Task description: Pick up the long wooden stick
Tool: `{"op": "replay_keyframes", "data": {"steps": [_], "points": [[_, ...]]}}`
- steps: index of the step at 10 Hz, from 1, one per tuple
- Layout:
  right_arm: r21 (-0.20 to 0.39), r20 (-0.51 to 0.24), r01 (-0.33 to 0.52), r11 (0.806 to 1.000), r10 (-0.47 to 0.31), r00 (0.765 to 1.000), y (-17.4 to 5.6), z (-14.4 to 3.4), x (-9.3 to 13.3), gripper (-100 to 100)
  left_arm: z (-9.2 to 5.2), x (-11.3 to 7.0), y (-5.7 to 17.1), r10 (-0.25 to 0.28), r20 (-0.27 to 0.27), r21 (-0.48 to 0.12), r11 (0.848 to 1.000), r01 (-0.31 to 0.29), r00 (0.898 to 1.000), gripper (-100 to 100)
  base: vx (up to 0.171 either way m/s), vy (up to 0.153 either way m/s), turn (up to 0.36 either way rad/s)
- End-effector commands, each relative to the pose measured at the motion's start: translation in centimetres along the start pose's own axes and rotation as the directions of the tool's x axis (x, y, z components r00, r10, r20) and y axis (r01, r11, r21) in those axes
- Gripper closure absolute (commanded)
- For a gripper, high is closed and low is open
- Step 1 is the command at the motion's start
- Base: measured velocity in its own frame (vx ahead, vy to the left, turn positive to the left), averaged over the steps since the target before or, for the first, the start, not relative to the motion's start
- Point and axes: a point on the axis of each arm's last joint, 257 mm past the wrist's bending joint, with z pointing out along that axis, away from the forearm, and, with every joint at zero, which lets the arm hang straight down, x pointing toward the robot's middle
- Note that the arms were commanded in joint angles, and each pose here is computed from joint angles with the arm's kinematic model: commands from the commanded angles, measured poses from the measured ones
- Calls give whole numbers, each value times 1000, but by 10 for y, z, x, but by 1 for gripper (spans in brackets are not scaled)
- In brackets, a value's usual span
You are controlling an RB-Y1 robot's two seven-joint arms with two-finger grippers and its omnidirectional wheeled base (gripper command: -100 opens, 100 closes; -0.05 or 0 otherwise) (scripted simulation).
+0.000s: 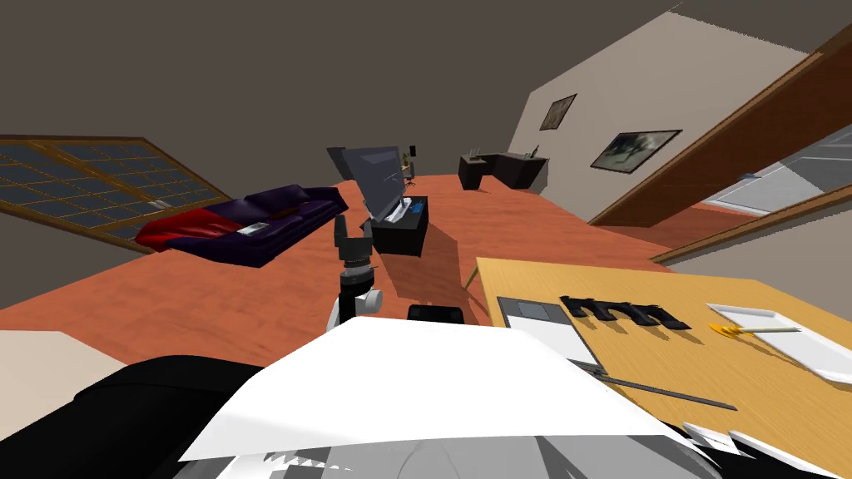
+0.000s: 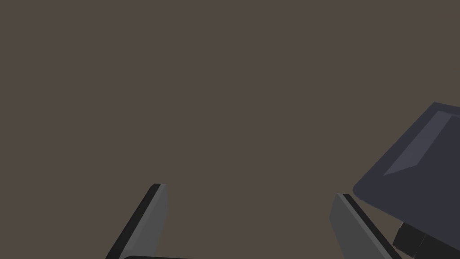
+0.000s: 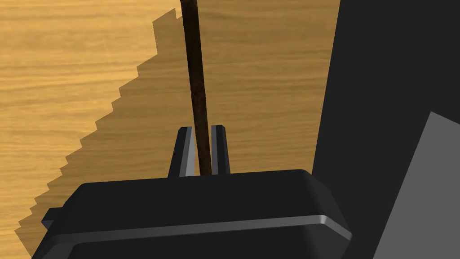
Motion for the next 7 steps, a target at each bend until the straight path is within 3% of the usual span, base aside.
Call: {"op": "replay_keyframes", "data": {"steps": [1,5,6,7], "points": [[-2,0,2,1000,-2,1000,1,0,1,100,0,0,0,0,0,0,1000,0,1000,0,24,8,32],[12,-3,85,996,-85,996,-9,-14,-7,100,0,0,0,0,0,0,1000,0,1000,0,97,5,-186],[9,-3,66,998,-66,998,-7,-11,-5,100,0,0,0,0,0,0,1000,0,1000,0,52,11,-60],[10,-2,71,997,-71,998,-8,-12,-6,0,0,0,0,0,0,0,1000,0,1000,0,7,3,10]]}}
